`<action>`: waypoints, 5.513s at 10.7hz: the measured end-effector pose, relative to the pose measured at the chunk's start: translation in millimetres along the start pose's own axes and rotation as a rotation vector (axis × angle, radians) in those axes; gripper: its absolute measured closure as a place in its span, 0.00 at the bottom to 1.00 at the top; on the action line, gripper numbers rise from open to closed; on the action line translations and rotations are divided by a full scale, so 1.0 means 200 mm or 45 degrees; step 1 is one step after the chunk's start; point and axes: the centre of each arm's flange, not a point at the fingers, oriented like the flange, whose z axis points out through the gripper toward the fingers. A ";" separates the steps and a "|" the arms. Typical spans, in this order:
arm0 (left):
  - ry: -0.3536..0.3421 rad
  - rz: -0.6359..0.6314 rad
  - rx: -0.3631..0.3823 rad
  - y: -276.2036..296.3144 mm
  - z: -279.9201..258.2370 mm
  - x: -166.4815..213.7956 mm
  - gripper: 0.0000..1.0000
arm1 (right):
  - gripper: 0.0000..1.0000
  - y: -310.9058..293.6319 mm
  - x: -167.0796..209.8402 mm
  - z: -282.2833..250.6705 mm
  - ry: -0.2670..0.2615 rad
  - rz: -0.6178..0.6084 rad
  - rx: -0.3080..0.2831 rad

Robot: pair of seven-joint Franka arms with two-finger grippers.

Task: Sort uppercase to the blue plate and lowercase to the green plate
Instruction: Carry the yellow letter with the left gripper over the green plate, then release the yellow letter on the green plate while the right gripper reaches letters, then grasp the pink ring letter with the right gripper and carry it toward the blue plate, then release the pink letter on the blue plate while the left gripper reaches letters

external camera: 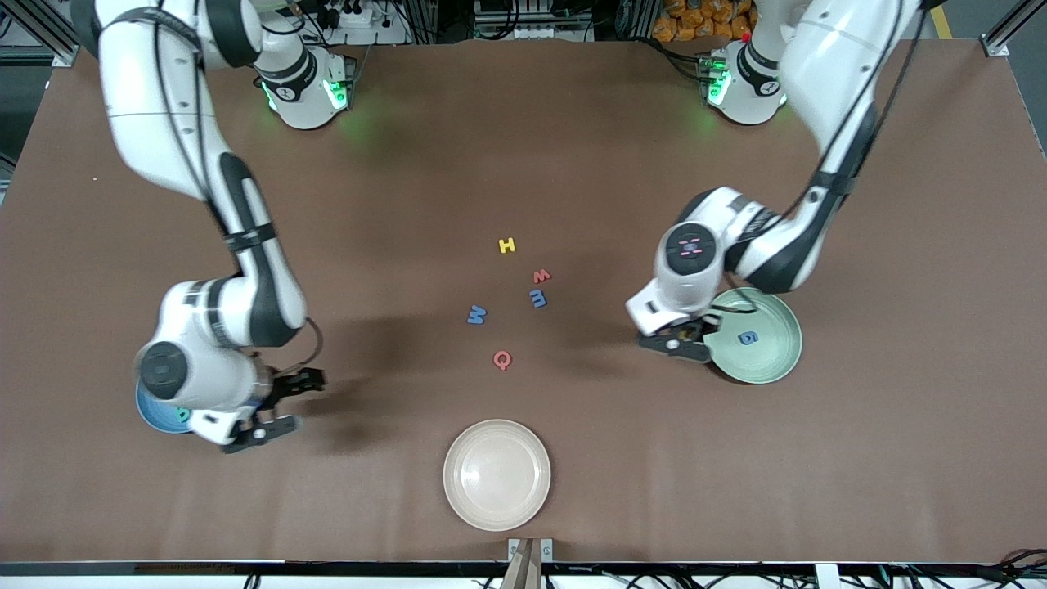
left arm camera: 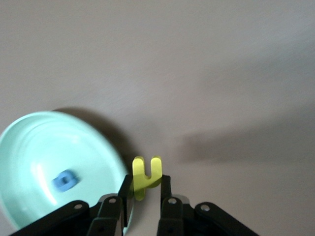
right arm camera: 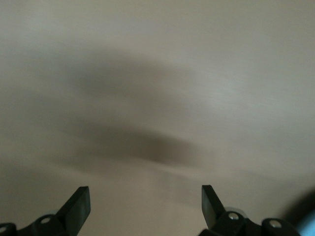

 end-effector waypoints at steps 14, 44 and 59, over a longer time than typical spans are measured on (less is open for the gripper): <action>0.007 0.122 -0.159 -0.72 0.25 -0.31 0.74 | 0.00 -1.74 0.01 0.29 0.117 -0.156 0.039; 0.028 0.003 -0.239 0.57 -0.40 -0.22 0.55 | 0.64 0.01 -0.05 -0.19 -0.114 0.217 -0.225; 0.159 0.994 -0.201 1.37 -0.39 -0.42 0.54 | 0.00 1.01 -0.61 -0.07 -0.092 0.105 -0.172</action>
